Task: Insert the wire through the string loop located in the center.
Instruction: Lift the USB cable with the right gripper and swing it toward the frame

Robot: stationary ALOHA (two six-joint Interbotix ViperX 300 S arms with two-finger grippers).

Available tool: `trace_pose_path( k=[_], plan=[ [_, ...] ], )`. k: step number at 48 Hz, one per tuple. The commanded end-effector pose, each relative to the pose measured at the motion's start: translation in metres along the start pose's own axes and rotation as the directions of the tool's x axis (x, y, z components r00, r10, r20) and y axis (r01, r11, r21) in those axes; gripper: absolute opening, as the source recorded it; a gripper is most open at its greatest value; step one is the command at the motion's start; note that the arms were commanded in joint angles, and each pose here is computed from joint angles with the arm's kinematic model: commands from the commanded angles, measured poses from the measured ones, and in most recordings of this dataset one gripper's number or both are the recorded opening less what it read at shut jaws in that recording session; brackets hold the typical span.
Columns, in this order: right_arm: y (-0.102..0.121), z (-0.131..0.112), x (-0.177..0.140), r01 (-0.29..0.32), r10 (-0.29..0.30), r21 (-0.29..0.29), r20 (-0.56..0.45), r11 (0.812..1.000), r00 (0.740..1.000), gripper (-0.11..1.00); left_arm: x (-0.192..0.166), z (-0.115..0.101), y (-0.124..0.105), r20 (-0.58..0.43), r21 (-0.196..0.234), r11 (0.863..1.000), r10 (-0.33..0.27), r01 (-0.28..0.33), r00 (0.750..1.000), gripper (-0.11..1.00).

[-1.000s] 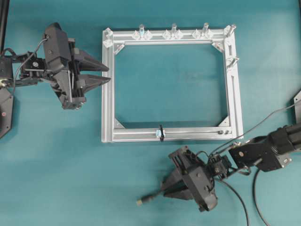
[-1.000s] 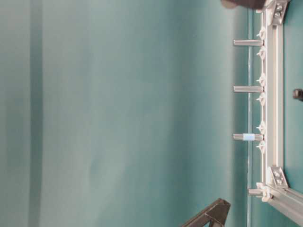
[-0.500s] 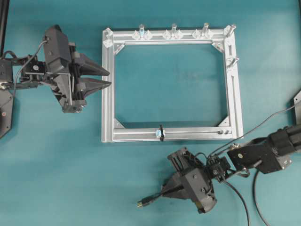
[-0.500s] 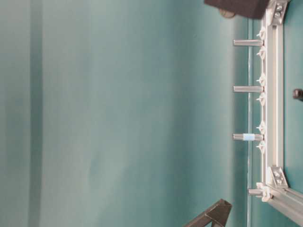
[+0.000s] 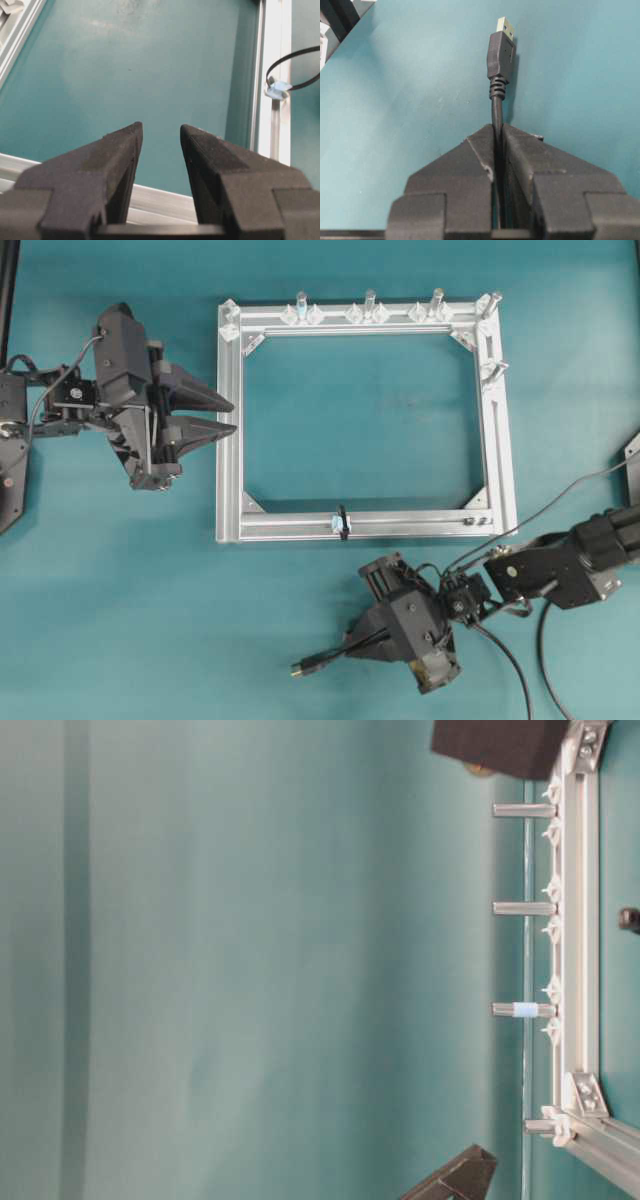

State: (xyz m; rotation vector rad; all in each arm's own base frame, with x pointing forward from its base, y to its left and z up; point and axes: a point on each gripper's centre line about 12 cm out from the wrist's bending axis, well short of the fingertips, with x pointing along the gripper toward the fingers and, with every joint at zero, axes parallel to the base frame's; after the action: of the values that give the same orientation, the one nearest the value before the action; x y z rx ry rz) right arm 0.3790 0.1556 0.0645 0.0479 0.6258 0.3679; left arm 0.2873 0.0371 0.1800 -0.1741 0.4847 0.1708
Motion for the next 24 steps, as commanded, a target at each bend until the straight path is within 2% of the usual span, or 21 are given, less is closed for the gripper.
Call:
trace_pose_path(
  k=[1, 16, 24],
  plan=[
    [0.002, 0.008, -0.008, -0.001, 0.001, 0.001, 0.015, 1.0, 1.0, 0.07, -0.001, 0.004, -0.002, 0.016, 0.0, 1.0, -0.007, 0.007, 1.0, 0.39],
    [0.001, 0.013, -0.032, 0.017, -0.02, 0.059, 0.041, 0.998, 0.999, 0.07, -0.001, 0.003, -0.002, 0.013, 0.007, 1.0, -0.008, 0.008, 1.0, 0.39],
    [0.0, 0.014, -0.043, 0.032, -0.034, 0.082, 0.024, 0.996, 0.999, 0.07, -0.001, 0.003, -0.002, 0.013, 0.009, 1.0, -0.008, 0.008, 1.0, 0.39]
  ],
)
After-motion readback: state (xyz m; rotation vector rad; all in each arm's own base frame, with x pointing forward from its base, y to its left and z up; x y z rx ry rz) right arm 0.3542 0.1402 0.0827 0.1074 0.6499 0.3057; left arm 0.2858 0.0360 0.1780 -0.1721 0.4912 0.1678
